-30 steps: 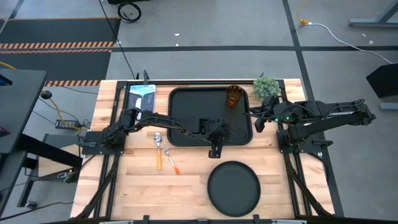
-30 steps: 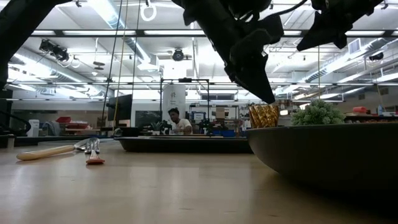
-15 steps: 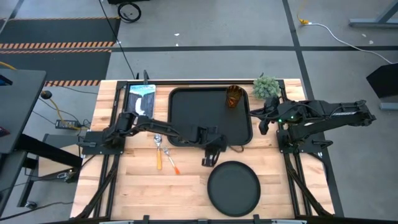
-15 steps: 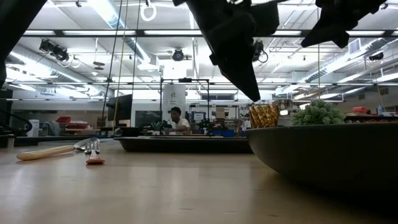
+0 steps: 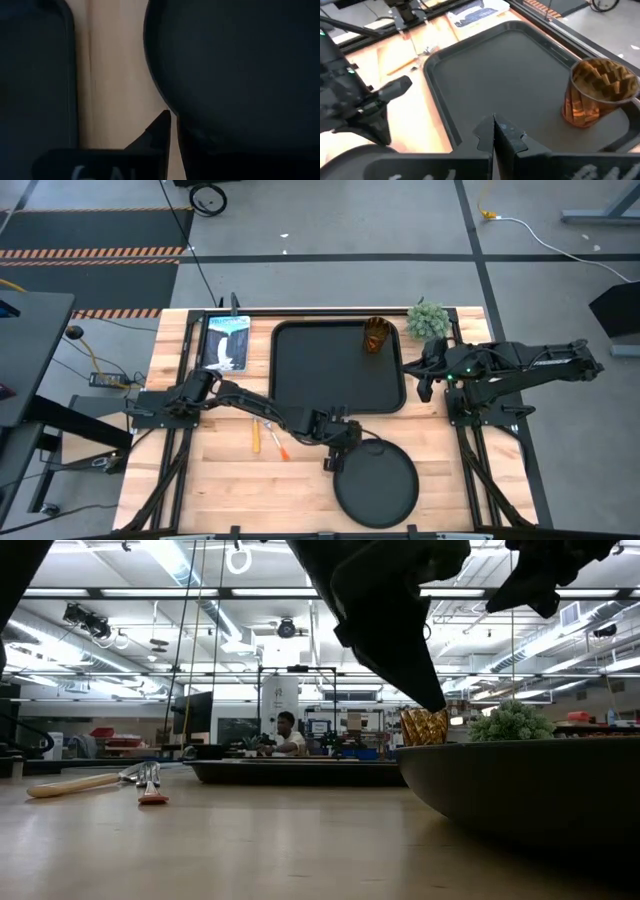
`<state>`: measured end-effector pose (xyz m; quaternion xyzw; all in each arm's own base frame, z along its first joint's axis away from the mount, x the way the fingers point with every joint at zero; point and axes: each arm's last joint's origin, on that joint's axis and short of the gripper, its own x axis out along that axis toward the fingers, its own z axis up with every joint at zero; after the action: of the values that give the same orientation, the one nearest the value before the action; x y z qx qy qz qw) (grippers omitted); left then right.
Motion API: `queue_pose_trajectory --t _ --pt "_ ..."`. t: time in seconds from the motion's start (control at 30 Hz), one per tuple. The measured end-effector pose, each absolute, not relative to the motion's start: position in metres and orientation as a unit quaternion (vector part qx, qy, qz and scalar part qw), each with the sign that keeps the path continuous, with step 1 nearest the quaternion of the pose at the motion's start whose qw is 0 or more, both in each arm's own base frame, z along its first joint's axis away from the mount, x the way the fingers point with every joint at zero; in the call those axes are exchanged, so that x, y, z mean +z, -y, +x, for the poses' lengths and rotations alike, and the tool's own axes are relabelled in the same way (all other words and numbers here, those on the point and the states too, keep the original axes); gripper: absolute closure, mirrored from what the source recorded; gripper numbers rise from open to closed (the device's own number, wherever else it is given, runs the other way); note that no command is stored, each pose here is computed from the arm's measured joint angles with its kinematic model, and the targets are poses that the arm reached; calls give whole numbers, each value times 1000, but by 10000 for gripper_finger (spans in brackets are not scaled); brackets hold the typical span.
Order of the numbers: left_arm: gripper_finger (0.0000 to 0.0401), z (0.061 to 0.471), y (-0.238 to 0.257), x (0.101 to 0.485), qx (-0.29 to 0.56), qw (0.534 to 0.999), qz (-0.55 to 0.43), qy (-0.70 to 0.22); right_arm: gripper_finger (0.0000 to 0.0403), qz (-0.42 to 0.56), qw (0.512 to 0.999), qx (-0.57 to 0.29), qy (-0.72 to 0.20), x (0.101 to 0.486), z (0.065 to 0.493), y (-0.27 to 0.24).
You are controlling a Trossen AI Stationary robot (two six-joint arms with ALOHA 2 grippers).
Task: Pick and place plate/cup/fork/spoon on tray
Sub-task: Put the black plate on the black tray
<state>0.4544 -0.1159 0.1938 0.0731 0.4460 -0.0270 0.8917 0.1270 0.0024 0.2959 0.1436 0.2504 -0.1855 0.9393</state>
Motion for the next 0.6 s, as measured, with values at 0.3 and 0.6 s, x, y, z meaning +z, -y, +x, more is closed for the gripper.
queue_pose_trajectory --t 0.3,0.6 --pt "362 453 126 195 74 902 -32 -424 394 126 945 -166 -250 297 129 -7" --pt "306 452 128 194 159 885 -177 -400 394 106 950 -130 -263 294 134 -17"
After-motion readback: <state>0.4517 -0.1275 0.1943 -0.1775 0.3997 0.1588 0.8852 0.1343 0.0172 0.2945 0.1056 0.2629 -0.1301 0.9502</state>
